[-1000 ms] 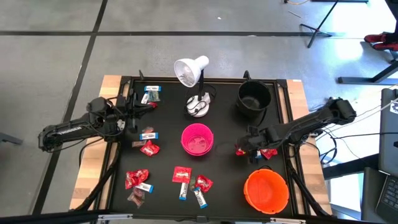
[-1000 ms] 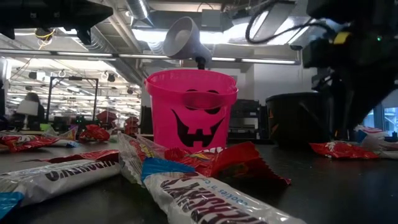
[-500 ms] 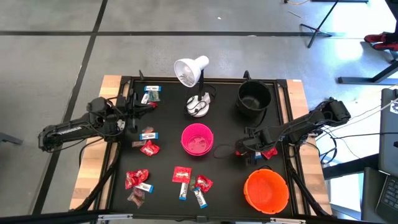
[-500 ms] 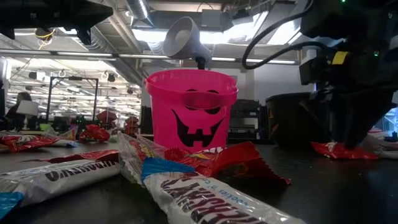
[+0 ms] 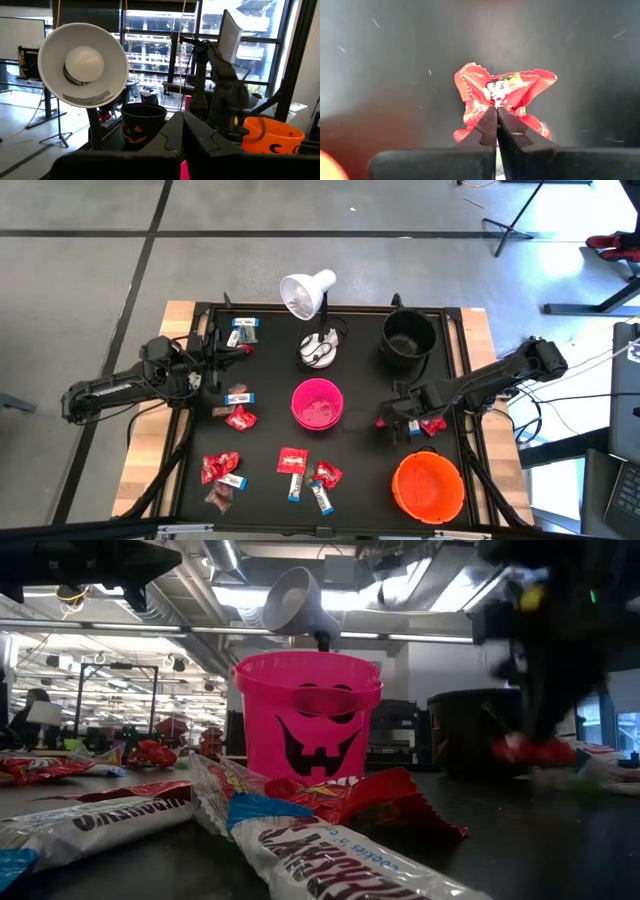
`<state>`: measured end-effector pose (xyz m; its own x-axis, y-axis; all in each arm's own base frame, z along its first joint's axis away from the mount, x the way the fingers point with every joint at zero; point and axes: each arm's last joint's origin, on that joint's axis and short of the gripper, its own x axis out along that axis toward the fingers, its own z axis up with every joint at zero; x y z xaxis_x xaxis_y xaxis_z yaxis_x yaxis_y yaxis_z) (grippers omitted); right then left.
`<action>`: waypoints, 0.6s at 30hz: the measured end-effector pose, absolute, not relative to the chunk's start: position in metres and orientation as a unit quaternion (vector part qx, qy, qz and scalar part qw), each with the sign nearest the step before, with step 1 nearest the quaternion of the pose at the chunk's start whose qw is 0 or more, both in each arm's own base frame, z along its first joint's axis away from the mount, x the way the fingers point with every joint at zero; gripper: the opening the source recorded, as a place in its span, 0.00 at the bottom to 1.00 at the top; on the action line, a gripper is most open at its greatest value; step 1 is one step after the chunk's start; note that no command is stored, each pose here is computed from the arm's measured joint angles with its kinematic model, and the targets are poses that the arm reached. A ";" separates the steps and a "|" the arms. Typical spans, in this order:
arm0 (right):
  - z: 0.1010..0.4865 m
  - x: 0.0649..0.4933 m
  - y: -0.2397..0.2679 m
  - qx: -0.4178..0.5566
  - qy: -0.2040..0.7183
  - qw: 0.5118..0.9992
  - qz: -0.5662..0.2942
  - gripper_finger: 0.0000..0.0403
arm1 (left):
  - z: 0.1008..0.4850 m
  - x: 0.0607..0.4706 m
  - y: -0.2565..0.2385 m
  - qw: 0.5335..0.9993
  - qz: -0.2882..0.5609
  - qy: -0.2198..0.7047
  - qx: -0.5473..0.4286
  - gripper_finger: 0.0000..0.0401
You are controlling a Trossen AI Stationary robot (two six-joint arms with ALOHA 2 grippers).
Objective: Sort candy
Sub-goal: Put the red candy into the orange bucket
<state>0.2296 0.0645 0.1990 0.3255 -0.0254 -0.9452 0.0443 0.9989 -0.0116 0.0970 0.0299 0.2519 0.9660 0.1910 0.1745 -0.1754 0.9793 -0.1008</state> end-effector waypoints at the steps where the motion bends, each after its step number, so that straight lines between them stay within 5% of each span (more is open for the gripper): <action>1: 0.211 0.230 0.064 0.006 0.573 0.819 -0.023 0.01 | 0.252 0.097 0.030 0.991 0.092 -0.092 -0.042 0.00; 10: 0.308 0.199 0.070 0.032 0.469 0.882 0.035 0.00 | 0.252 0.097 0.030 0.991 0.092 -0.092 -0.042 0.00; 18: 0.343 0.149 0.086 0.069 0.401 0.903 0.136 0.00 | 0.252 0.097 0.030 0.991 0.092 -0.092 -0.042 0.00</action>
